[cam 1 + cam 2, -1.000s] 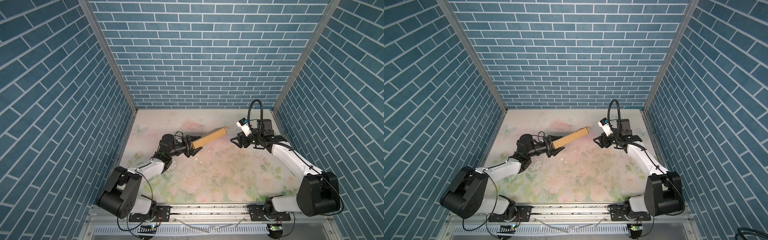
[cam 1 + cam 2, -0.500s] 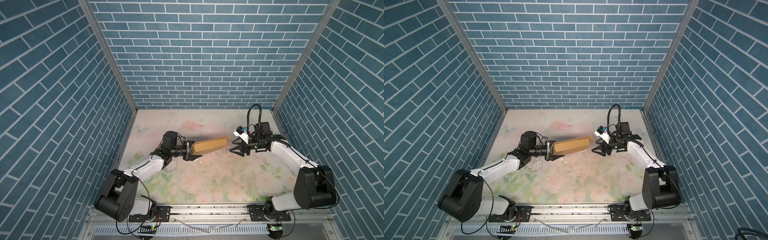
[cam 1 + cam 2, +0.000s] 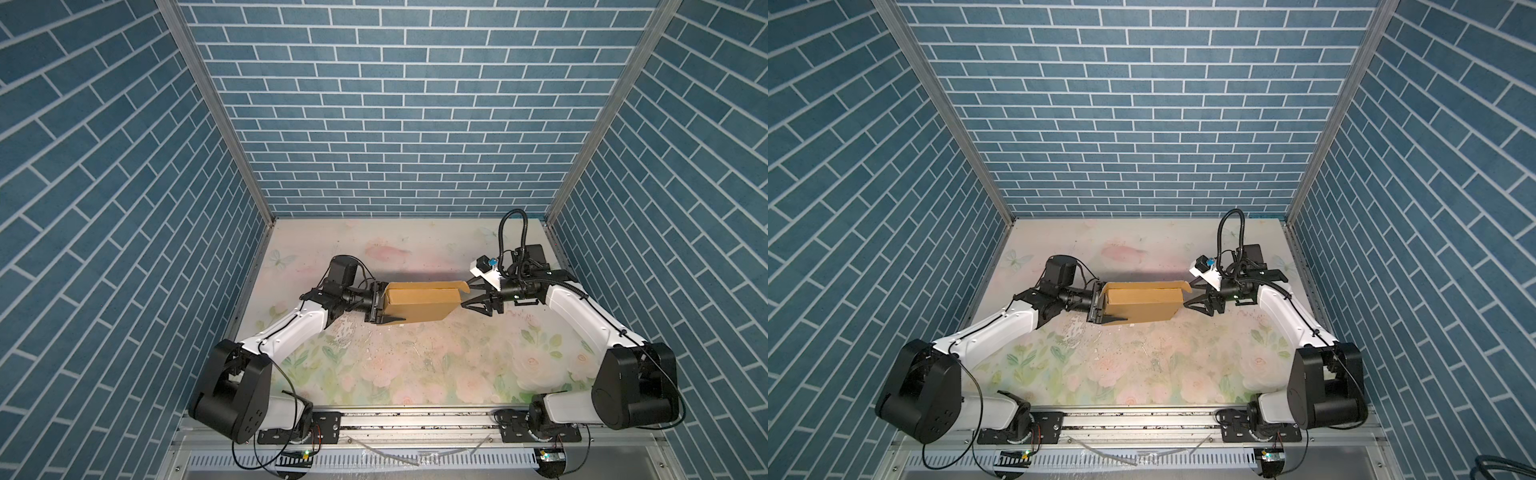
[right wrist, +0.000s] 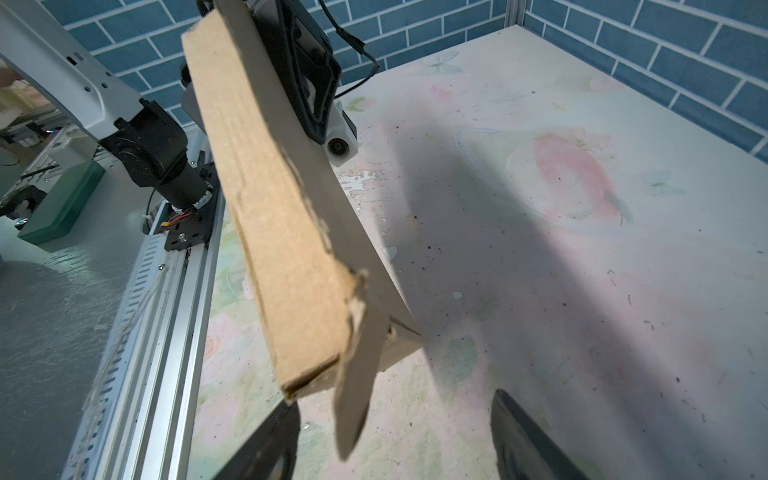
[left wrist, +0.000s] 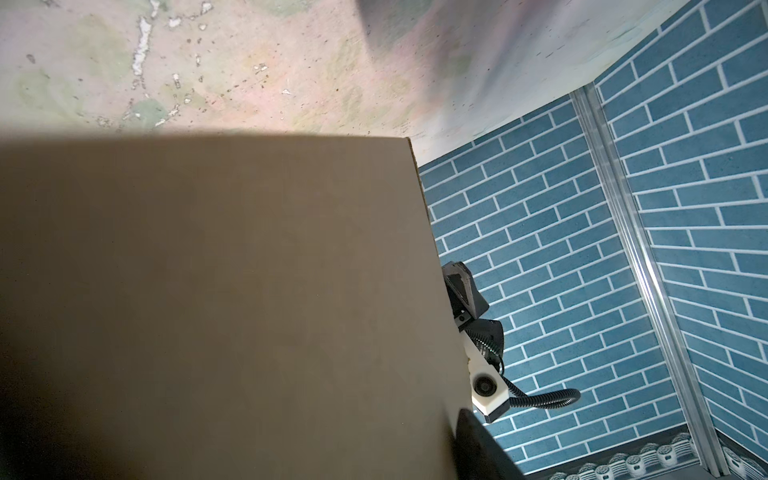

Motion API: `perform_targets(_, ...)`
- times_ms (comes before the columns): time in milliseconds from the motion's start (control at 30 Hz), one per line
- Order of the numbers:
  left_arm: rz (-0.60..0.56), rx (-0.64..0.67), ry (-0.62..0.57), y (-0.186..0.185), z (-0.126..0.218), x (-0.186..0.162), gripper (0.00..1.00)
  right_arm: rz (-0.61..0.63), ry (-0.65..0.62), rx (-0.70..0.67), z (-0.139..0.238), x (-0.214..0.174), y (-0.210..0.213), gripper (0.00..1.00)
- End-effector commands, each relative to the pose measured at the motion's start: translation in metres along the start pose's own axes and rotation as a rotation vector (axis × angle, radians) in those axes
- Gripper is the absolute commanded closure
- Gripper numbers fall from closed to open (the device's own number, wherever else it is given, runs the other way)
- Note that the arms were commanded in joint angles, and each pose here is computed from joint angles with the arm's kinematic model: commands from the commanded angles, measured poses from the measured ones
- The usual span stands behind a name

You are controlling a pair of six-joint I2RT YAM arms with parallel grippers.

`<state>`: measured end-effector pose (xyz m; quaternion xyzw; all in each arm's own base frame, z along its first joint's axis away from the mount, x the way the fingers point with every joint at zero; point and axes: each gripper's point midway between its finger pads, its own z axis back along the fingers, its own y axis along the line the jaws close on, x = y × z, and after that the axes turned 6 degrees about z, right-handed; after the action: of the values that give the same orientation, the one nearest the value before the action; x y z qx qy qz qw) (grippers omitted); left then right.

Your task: Fold the paper box

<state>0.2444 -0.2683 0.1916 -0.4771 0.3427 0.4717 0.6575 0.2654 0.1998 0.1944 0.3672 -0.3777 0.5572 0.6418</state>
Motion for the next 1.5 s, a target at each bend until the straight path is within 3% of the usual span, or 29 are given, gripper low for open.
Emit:
perform_targets(0, -0.022, 0.02, 0.028, -0.006, 0.0, -0.008, 0.74, 0.088, -0.094, 0.074, 0.004, 0.017, 0.016, 0.27)
perform_targets(433, -0.07, 0.031, 0.023, -0.01, 0.002, -0.016, 0.75, 0.122, -0.162, 0.116, 0.006, 0.033, 0.02, 0.22)
perform_targets(1467, -0.154, 0.002, 0.038, -0.033, -0.018, -0.026, 0.77, 0.198, -0.206, 0.193, -0.035, 0.052, 0.032, 0.23)
